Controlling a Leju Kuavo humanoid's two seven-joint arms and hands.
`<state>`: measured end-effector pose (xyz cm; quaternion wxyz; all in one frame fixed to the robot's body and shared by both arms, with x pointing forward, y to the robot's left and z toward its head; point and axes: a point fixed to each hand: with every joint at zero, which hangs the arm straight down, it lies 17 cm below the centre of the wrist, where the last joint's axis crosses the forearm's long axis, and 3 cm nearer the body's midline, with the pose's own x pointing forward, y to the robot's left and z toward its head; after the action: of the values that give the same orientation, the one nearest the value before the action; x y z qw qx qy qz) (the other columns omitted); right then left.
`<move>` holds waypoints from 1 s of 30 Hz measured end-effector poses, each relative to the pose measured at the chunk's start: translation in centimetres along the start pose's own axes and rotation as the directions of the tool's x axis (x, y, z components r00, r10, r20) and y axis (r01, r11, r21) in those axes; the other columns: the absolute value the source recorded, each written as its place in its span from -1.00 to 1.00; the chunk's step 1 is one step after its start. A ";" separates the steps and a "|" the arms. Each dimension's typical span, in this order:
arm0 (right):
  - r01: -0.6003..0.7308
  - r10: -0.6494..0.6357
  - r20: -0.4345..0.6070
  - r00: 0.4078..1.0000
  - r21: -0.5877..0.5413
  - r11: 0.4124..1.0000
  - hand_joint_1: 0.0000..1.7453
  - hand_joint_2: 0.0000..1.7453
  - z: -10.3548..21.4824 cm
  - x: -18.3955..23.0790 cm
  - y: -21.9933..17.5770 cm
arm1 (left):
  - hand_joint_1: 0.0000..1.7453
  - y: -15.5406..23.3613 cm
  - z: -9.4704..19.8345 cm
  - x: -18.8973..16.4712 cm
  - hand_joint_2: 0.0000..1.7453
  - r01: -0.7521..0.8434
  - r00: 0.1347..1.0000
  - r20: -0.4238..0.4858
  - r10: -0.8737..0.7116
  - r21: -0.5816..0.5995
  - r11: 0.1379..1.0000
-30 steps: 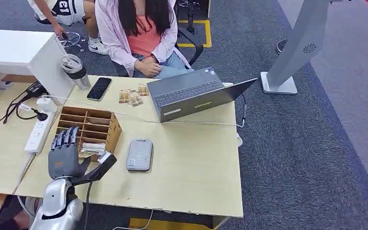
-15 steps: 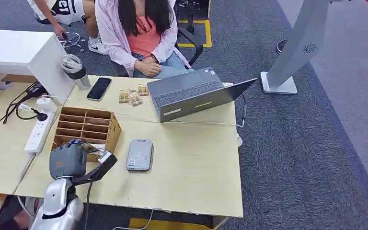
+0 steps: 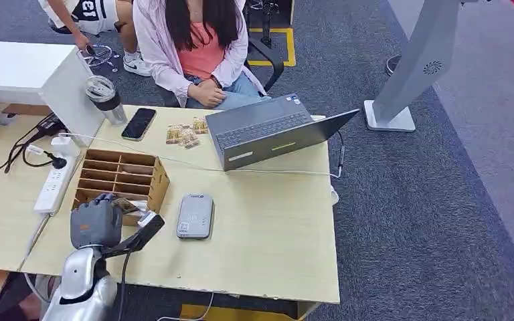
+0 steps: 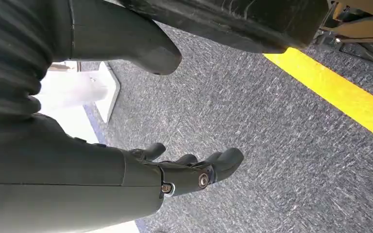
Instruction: Pass the card to the sensor for recognition and then transmit it.
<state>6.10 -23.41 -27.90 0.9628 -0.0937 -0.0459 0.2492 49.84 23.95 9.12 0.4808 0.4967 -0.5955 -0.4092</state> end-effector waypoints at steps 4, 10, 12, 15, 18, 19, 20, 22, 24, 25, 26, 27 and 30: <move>-0.004 0.004 0.004 1.000 0.000 1.000 -1.00 1.00 0.0 0.1 0.0 | 1.00 2.6 -2.0 0.0 1.00 0.010 1.000 0.017 -0.011 0.049 0.999; -0.011 0.011 0.007 1.000 -0.001 1.000 -1.00 1.00 0.0 0.1 0.0 | 1.00 5.0 -3.5 -0.1 1.00 0.019 0.999 0.027 -0.022 0.100 0.995; -0.012 0.012 0.009 1.000 -0.002 1.000 -1.00 1.00 0.0 0.2 -0.1 | 1.00 5.6 -4.0 0.0 1.00 0.029 0.999 0.035 -0.033 0.110 0.993; -0.013 0.013 0.014 1.000 -0.002 1.000 -1.00 1.00 0.0 0.2 0.0 | 1.00 8.2 -5.8 0.5 1.00 0.042 0.997 0.056 -0.051 0.155 0.987; -0.014 0.014 0.017 1.000 -0.002 1.000 -1.00 1.00 0.0 0.3 0.0 | 1.00 11.9 -8.5 1.1 1.00 0.065 0.994 0.076 -0.082 0.211 0.975; -0.016 0.016 0.018 1.000 -0.002 1.000 -1.00 1.00 0.0 0.3 0.0 | 1.00 13.2 -9.3 1.2 1.00 0.072 0.992 0.081 -0.093 0.233 0.970; -0.018 0.018 0.018 1.000 -0.002 1.000 -1.00 1.00 0.0 0.3 0.0 | 1.00 14.5 -10.0 1.5 1.00 0.079 0.991 0.085 -0.104 0.256 0.963; -0.024 0.024 0.021 0.999 0.000 1.000 -1.00 1.00 0.0 0.4 0.0 | 1.00 17.4 -11.5 1.8 1.00 0.092 0.988 0.088 -0.126 0.313 0.945; -0.032 0.032 0.024 0.999 -0.001 0.999 -1.00 1.00 0.0 0.4 0.0 | 1.00 20.0 -12.7 1.8 1.00 0.111 0.985 0.081 -0.150 0.364 0.925; -0.035 0.035 0.024 0.999 0.000 0.999 -1.00 1.00 0.0 0.4 0.0 | 1.00 21.0 -13.2 1.8 1.00 0.115 0.985 0.078 -0.156 0.383 0.916; -0.036 0.036 0.025 0.999 0.000 0.999 -1.00 1.00 0.0 0.4 0.0 | 1.00 21.7 -13.6 1.7 1.00 0.119 0.984 0.075 -0.161 0.397 0.910; -0.038 0.038 0.025 0.999 0.000 0.999 -1.00 1.00 0.0 0.4 0.0 | 1.00 22.2 -13.9 1.7 1.00 0.121 0.984 0.073 -0.164 0.406 0.906; -0.038 0.038 0.026 0.999 0.000 0.999 -1.00 1.00 0.0 0.5 0.0 | 1.00 22.8 -14.3 1.6 1.00 0.126 0.983 0.072 -0.171 0.414 0.902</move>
<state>6.53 -23.21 -27.86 0.9572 -0.0912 -0.0565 0.2688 59.22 26.09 34.24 0.3018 0.6074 -0.6528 -0.3375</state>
